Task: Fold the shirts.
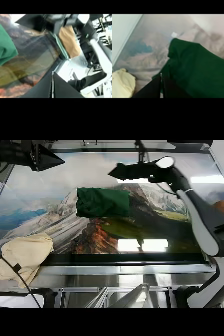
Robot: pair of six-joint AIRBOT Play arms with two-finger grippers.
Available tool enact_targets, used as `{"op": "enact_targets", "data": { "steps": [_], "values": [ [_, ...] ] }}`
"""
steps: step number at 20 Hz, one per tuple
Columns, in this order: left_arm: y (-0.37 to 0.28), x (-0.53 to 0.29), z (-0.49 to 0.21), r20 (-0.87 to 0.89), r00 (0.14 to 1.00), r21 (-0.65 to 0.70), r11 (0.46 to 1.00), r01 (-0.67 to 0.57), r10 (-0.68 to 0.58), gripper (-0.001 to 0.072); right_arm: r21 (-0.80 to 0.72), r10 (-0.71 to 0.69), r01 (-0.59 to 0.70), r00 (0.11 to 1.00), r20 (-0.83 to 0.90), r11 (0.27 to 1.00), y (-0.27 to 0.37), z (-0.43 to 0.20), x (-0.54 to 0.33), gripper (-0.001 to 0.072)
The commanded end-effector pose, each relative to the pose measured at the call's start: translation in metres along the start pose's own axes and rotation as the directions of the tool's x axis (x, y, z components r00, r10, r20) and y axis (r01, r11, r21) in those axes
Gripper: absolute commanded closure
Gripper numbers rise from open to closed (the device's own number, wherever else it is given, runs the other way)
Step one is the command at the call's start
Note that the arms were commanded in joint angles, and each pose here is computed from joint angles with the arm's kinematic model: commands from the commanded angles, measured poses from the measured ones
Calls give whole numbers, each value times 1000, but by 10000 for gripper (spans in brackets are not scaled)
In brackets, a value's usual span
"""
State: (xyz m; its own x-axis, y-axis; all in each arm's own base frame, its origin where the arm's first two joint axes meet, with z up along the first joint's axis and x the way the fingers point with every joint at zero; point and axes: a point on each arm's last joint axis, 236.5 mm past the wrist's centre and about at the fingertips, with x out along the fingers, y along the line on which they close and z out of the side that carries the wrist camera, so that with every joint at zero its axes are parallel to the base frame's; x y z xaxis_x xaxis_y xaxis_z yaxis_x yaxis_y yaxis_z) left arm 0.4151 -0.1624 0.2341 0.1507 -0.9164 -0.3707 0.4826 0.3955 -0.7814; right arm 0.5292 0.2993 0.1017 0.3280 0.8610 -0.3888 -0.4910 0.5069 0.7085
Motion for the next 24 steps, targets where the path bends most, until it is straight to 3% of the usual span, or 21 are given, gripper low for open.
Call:
{"op": "enact_targets", "data": {
  "steps": [1,2,7,12,18,21,22,24],
  "values": [
    [6,2,-33,21,1000,-21,1000,-5,6,703,170,-103,127,985,-140,977,-66,-23,-68,228],
    [10,5,-44,29,1000,-38,999,-9,10,703,216,-120,147,984,-134,965,-84,-23,-76,68],
    [19,15,-81,58,998,-68,997,-28,32,703,365,-124,192,971,-203,911,-154,-62,-61,66],
    [10,17,-99,47,999,-62,998,-22,25,703,446,-71,214,947,-314,869,-180,-118,-15,67],
    [3,14,-97,63,998,-41,999,-29,31,703,434,-5,191,919,-395,880,-149,-153,32,67],
    [4,14,-97,63,998,-41,999,-28,31,703,449,77,102,929,-362,887,-118,-149,52,70],
    [4,14,-97,63,998,-42,999,-28,31,703,459,101,67,938,-331,886,-110,-142,56,85],
    [3,14,-97,63,998,-42,999,-28,31,703,475,154,-20,957,-245,880,-97,-121,61,525]
  ]
}}
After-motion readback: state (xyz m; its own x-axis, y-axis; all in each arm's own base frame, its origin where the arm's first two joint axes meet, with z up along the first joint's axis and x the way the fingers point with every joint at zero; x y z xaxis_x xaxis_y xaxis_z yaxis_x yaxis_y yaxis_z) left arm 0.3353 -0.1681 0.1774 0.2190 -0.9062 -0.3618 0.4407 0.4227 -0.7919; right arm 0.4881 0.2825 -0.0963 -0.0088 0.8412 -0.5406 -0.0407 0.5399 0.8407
